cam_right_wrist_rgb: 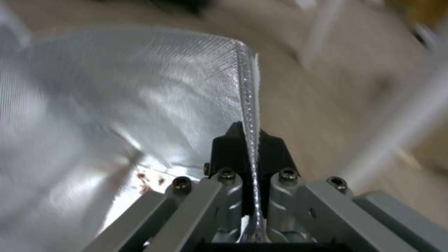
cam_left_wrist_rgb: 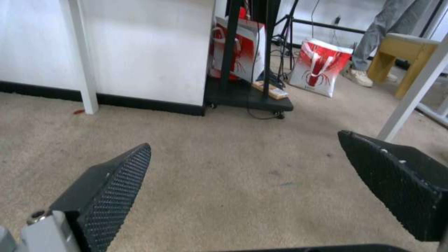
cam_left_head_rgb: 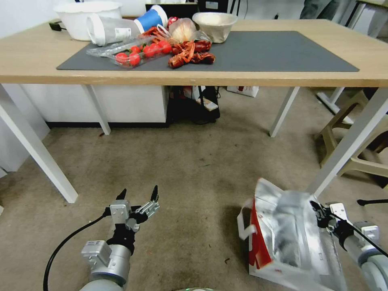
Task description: Pick up the food delivery bag from the floor and place it on the table.
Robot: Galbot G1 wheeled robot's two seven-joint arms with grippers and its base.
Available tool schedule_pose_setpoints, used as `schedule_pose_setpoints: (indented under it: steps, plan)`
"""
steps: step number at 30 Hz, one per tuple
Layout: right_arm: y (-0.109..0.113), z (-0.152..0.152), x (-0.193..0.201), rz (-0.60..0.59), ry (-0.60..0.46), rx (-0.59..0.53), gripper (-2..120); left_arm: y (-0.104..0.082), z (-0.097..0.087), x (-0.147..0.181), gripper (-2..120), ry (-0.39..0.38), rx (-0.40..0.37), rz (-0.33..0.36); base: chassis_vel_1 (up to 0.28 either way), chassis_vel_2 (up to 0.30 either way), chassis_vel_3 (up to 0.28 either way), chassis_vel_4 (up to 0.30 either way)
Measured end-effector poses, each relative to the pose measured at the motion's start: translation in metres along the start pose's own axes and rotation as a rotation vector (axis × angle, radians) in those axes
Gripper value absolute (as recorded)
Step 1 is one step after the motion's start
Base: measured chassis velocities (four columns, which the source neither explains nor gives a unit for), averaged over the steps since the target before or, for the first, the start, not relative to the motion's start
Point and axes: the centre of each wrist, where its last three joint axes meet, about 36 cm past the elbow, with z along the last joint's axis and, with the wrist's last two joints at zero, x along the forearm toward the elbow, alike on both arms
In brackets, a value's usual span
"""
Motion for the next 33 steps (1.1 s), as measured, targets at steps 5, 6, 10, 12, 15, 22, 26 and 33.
schedule_pose_setpoints:
  steps: [5,6,10,12,15,22,26,33]
  plan:
    - [-0.009,-0.008,0.003,-0.2,-0.172,0.031,0,0.0,-0.002,0.0,100,-0.005,0.001,-0.003,0.0,0.0,0.0,0.0]
    - [-0.013,-0.014,0.003,-0.29,-0.242,0.054,0,0.001,-0.003,0.0,100,-0.008,0.006,-0.003,0.0,0.0,0.0,0.0]
    - [-0.024,-0.031,0.0,-0.459,-0.362,0.106,0,0.001,-0.004,0.0,100,-0.013,0.015,-0.014,0.0,0.0,0.0,0.0]
    - [-0.032,-0.042,-0.003,-0.58,-0.436,0.114,0,0.001,-0.004,0.0,100,-0.015,0.021,-0.024,0.0,0.0,0.0,0.0]
    - [-0.037,-0.051,-0.003,-0.653,-0.475,0.118,0,0.001,-0.005,0.0,100,-0.018,0.024,-0.026,0.0,0.0,0.0,0.0]
    - [-0.041,-0.077,0.005,-0.834,-0.523,0.06,0,0.0,-0.008,0.0,100,-0.021,0.033,-0.03,0.0,0.0,0.0,0.0]
    - [-0.042,-0.089,0.006,-0.928,-0.547,0.005,0,0.001,-0.01,0.0,100,-0.026,0.034,-0.033,0.0,0.0,0.0,0.0]
    - [-0.044,-0.098,0.004,-1.047,-0.601,-0.084,0,0.0,-0.013,0.001,100,-0.028,0.047,-0.049,0.0,0.0,0.0,0.0]
